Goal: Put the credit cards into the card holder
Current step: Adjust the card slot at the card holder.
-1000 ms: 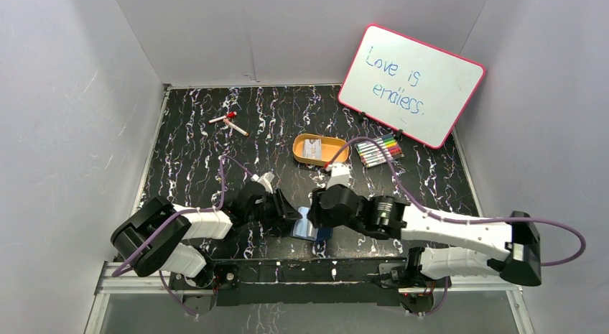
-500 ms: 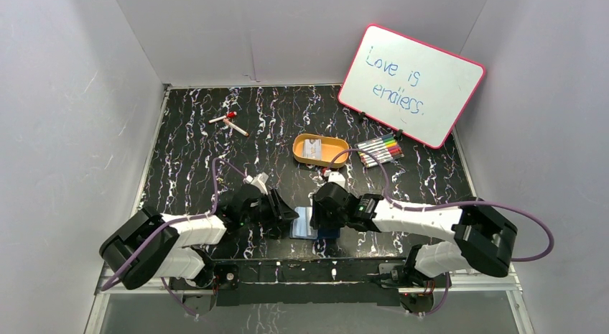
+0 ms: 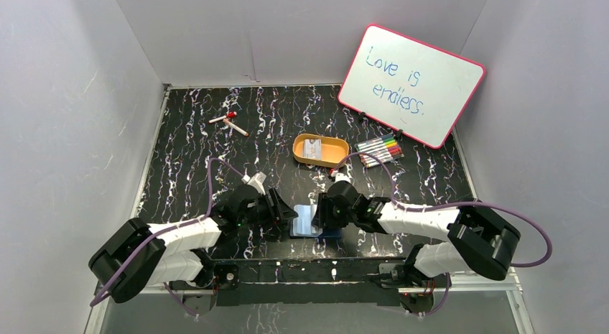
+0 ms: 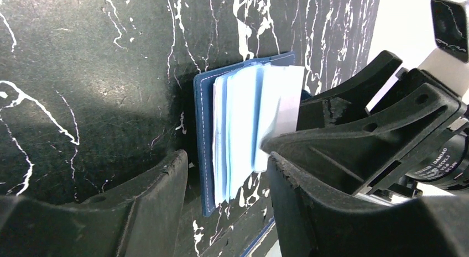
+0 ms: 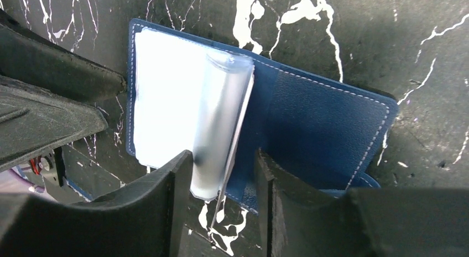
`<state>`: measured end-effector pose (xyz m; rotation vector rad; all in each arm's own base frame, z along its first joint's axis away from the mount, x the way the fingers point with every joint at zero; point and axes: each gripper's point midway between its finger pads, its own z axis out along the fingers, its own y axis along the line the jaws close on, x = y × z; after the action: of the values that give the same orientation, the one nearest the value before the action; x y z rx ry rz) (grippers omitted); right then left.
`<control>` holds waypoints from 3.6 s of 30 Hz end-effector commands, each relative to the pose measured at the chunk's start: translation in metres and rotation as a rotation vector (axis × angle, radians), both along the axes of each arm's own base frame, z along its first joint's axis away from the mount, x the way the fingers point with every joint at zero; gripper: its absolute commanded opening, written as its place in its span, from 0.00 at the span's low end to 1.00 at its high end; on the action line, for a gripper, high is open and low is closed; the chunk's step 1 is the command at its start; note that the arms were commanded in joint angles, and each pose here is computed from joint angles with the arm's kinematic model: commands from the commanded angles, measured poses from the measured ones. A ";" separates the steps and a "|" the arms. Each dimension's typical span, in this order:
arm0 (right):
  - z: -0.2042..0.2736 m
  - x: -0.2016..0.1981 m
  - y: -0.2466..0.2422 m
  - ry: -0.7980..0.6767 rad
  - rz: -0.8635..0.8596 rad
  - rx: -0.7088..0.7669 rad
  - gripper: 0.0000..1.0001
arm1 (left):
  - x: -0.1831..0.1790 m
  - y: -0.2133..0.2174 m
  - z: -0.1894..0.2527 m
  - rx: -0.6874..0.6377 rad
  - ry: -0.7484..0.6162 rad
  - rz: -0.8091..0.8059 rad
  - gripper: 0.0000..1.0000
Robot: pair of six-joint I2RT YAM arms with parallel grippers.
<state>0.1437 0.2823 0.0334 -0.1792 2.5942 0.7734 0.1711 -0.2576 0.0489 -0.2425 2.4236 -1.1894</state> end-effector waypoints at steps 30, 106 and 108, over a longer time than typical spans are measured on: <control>-0.023 -0.003 -0.030 0.031 0.020 0.113 0.33 | -0.007 -0.034 0.014 -0.138 -0.030 -0.168 0.30; 0.033 0.039 0.014 -0.158 0.042 -0.228 0.44 | 0.014 -0.012 0.034 -0.034 -0.082 -0.012 0.00; 0.031 0.039 0.005 -0.151 0.028 -0.240 0.44 | 0.014 -0.011 0.033 -0.030 -0.082 -0.011 0.00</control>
<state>0.1758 0.3075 0.0582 -0.3855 2.5609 0.5146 0.1779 -0.2651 0.0642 -0.2083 2.3986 -1.2063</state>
